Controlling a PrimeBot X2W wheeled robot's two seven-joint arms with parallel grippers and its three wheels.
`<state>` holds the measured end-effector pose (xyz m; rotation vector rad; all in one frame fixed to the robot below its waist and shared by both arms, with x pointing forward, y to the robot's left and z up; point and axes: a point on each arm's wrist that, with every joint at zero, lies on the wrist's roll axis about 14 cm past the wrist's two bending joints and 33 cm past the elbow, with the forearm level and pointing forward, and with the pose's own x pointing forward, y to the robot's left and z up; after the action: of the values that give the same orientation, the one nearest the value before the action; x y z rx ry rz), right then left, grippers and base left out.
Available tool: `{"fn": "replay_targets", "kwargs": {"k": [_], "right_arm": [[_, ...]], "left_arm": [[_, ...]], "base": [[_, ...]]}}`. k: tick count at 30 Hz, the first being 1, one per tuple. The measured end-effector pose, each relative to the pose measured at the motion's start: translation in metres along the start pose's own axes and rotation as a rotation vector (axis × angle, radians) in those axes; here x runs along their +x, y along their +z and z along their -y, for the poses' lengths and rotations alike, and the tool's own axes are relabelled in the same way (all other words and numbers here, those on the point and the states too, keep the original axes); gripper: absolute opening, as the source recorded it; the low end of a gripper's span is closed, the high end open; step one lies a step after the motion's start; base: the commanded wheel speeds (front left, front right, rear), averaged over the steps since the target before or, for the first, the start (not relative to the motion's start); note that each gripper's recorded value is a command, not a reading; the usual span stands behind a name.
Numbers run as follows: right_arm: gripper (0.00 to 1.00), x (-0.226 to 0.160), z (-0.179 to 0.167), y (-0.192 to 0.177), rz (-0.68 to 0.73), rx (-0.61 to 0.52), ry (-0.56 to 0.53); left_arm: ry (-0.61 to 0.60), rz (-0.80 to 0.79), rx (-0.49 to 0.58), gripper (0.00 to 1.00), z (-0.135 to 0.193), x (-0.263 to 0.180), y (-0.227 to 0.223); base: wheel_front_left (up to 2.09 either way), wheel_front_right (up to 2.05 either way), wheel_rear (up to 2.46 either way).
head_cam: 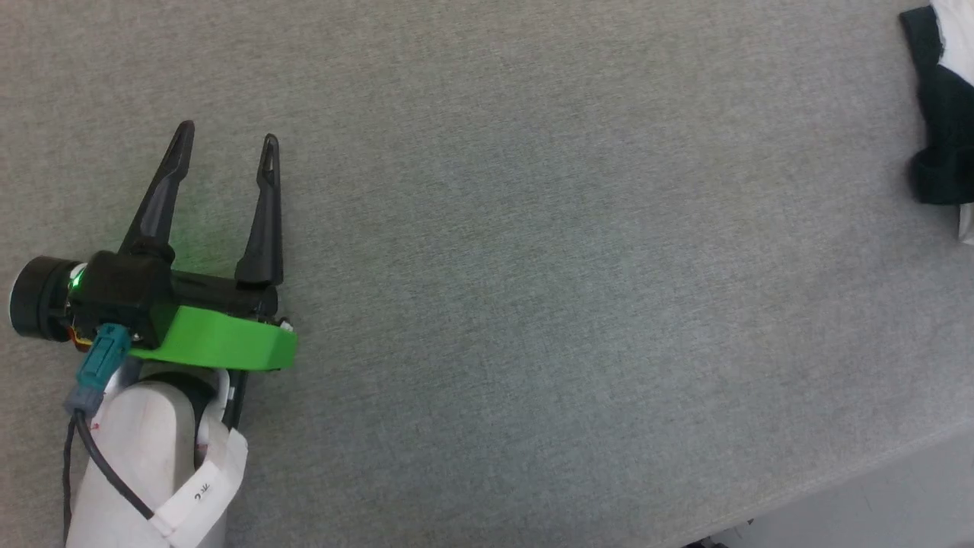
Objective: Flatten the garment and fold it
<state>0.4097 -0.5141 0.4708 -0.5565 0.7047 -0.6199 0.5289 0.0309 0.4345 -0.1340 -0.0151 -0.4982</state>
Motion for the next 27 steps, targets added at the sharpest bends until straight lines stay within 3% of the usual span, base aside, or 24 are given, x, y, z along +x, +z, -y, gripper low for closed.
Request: {"fn": "replay_targets", "kwargs": {"k": [11, 19, 27], "right_arm": [[1.00, -0.013, 0.013, 0.054, 0.279, 0.053, 0.005], [1.00, -0.060, -0.012, 0.114, 0.573, 0.263, 0.149], [1.00, -0.137, -0.050, 0.139, 0.798, 0.490, 0.330]], "left_arm": [[0.038, 0.048, -0.032, 1.00, 0.004, -0.012, 0.020], [0.101, 0.044, -0.069, 1.00, 0.009, -0.044, 0.034], [0.175, 0.062, -0.070, 1.00, 0.005, -0.081, 0.058]], "base": [[0.00, 0.00, 0.00], [0.00, 0.00, 0.00], [0.00, 0.00, 0.00]]}}
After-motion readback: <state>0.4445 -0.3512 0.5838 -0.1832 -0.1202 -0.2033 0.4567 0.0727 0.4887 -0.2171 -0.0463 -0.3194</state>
